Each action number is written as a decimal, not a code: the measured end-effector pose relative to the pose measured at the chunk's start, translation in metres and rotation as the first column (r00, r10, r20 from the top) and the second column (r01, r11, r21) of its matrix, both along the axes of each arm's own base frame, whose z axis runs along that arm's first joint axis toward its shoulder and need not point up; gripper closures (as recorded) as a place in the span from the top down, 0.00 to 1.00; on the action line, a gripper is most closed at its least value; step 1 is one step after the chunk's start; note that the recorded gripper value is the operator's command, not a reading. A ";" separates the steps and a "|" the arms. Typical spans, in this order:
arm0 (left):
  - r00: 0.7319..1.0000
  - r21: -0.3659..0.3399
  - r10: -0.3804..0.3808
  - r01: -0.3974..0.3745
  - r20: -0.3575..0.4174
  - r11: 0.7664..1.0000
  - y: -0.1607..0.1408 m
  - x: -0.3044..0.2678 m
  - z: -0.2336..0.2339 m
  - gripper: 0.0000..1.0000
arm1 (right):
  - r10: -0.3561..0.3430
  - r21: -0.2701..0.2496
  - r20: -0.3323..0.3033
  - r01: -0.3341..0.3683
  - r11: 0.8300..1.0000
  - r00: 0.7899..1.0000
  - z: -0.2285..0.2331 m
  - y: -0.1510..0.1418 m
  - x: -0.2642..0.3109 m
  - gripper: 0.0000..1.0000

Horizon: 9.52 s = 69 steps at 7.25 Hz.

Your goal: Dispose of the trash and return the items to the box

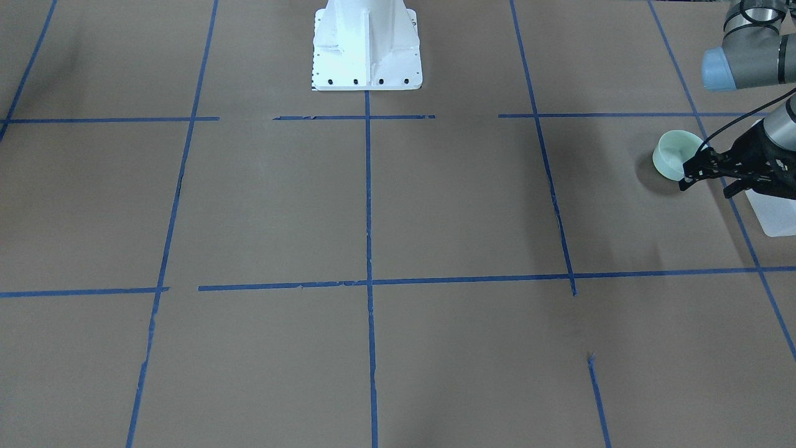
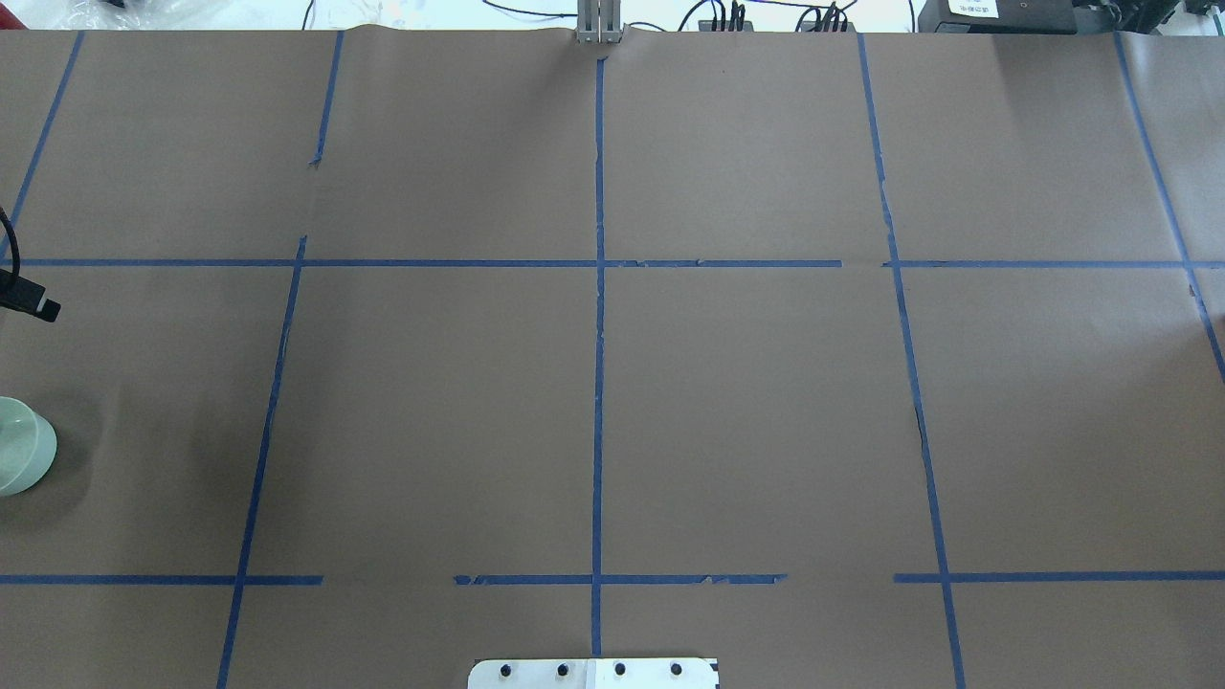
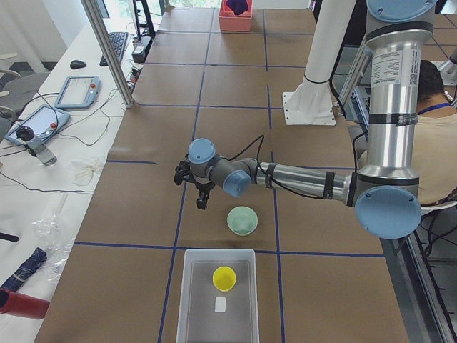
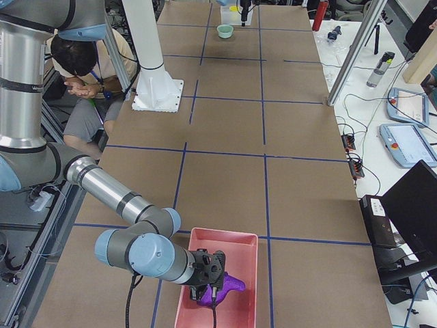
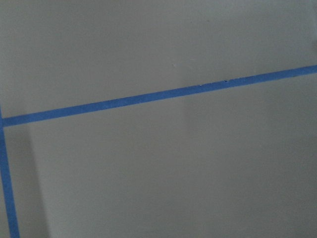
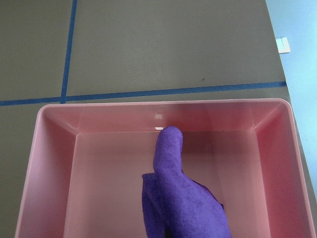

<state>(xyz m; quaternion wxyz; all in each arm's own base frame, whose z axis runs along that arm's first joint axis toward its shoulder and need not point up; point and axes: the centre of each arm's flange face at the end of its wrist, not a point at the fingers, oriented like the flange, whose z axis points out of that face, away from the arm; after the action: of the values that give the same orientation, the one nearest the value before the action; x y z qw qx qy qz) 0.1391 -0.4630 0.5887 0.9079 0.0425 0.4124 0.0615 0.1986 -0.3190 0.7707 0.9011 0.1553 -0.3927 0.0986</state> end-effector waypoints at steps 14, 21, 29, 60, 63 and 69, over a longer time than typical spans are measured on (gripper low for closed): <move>0.997 -0.183 -0.015 0.030 0.082 0.983 0.099 0.072 0.033 0.63 | -0.075 -0.063 0.105 0.082 0.995 0.992 -0.137 -0.098 -0.129 1.00; 0.990 -0.128 -0.049 0.065 0.129 0.990 0.098 0.072 0.039 0.00 | -0.105 -0.082 0.154 0.118 0.990 0.982 -0.169 -0.097 -0.165 1.00; 0.945 0.330 -0.135 0.031 0.297 0.944 0.023 -0.204 0.052 0.00 | -0.121 -0.111 0.180 0.142 0.984 0.976 -0.171 -0.098 -0.182 1.00; 0.996 0.176 -0.075 0.065 0.048 0.982 -0.022 -0.171 -0.098 1.00 | -0.252 -0.138 0.176 0.277 0.951 0.952 -0.207 -0.115 -0.253 1.00; 0.994 0.106 0.049 -0.059 0.097 0.993 -0.009 -0.177 -0.042 1.00 | -0.340 -0.107 0.144 0.356 0.928 0.929 -0.202 -0.117 -0.260 1.00; 0.993 0.034 0.073 -0.076 0.094 0.997 -0.005 -0.176 0.007 1.00 | -0.495 -0.024 0.022 0.496 0.868 0.868 -0.217 -0.153 -0.207 1.00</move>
<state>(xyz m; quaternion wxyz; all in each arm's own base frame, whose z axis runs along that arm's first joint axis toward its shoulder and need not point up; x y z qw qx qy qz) -0.0372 -0.4680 0.5955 0.9221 0.0411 0.3702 0.1049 -0.0088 -0.4716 0.5542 0.8954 0.0357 -0.4247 -0.1288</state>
